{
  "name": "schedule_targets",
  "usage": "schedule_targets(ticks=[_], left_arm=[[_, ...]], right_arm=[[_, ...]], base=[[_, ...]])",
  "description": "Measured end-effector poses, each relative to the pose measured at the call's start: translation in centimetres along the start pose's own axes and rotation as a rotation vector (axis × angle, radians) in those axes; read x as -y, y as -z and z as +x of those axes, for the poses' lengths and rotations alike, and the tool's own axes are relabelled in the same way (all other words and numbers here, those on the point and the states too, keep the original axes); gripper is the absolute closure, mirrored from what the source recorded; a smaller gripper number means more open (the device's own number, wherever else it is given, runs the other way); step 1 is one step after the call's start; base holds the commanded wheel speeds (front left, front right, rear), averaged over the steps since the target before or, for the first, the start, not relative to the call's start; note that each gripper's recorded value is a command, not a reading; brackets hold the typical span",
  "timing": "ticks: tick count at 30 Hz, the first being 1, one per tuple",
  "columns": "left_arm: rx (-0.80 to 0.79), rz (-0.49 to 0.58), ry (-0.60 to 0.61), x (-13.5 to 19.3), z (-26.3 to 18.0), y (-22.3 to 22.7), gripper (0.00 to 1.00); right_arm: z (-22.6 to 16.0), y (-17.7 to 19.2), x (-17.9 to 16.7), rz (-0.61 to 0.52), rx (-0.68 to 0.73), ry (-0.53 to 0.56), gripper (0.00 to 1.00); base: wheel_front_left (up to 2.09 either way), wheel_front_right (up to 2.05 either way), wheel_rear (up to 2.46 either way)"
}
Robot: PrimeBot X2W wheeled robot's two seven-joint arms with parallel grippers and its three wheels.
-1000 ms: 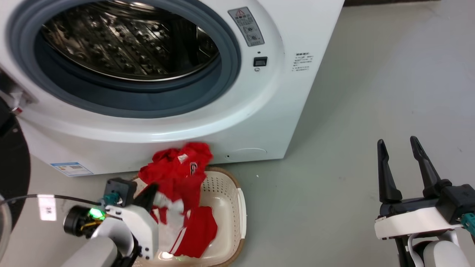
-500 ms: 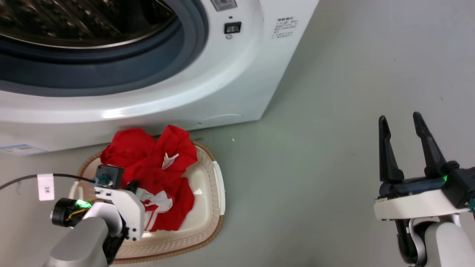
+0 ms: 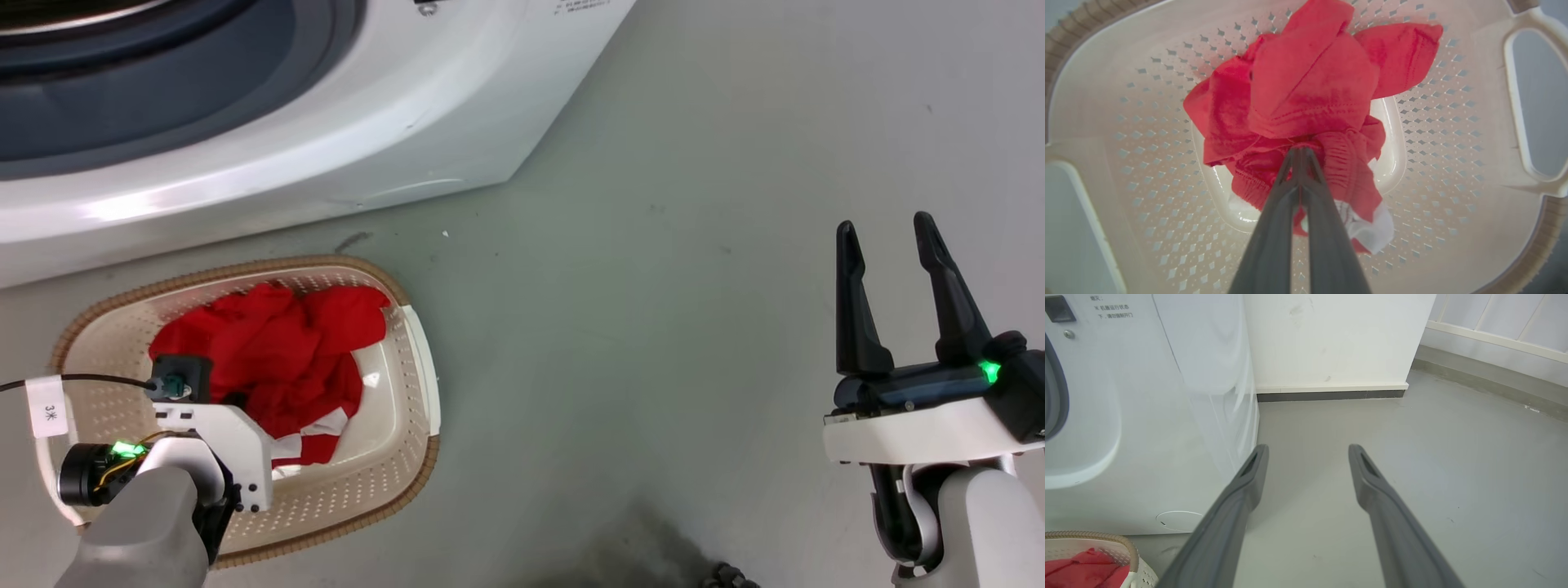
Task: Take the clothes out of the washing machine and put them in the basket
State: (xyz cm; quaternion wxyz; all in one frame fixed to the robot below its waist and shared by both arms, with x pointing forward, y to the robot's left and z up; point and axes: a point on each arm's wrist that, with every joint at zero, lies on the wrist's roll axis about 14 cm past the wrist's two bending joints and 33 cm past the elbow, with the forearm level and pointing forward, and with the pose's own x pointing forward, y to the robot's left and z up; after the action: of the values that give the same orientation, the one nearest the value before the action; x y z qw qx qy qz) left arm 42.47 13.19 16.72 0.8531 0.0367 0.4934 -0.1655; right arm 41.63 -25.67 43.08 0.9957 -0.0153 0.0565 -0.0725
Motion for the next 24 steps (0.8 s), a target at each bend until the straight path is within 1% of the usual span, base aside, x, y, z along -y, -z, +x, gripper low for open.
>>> schedule_targets(ticks=[4,9,10,11,17,24], left_arm=[[-0.027,-0.013,0.009,0.5,1.1,0.9,1.00],[-0.025,-0.039,0.003,0.4,1.5,0.8,1.00],[-0.023,-0.044,0.000,0.3,1.5,0.7,0.80],[-0.017,-0.044,-0.002,0.3,1.4,0.6,0.00],[0.056,-0.045,-0.013,0.4,0.3,-1.3,0.00],[0.199,-0.062,-0.012,1.0,-2.4,-5.6,0.00]], right_arm=[[0.2,0.9,0.2,-0.006,-0.025,0.007,0.00],[0.5,1.5,0.0,-0.006,-0.038,0.000,0.00],[0.6,1.5,-0.1,-0.005,-0.037,-0.002,0.00],[0.6,1.5,-0.2,-0.004,-0.035,-0.004,0.00],[0.6,0.3,-0.6,0.002,-0.003,-0.016,0.00],[0.1,-2.4,-0.7,0.006,0.068,-0.024,0.00]], base=[[0.00,0.00,0.00],[0.00,0.00,0.00],[0.00,0.00,0.00],[0.00,0.00,0.00],[0.00,0.00,0.00],[0.00,0.00,0.00]])
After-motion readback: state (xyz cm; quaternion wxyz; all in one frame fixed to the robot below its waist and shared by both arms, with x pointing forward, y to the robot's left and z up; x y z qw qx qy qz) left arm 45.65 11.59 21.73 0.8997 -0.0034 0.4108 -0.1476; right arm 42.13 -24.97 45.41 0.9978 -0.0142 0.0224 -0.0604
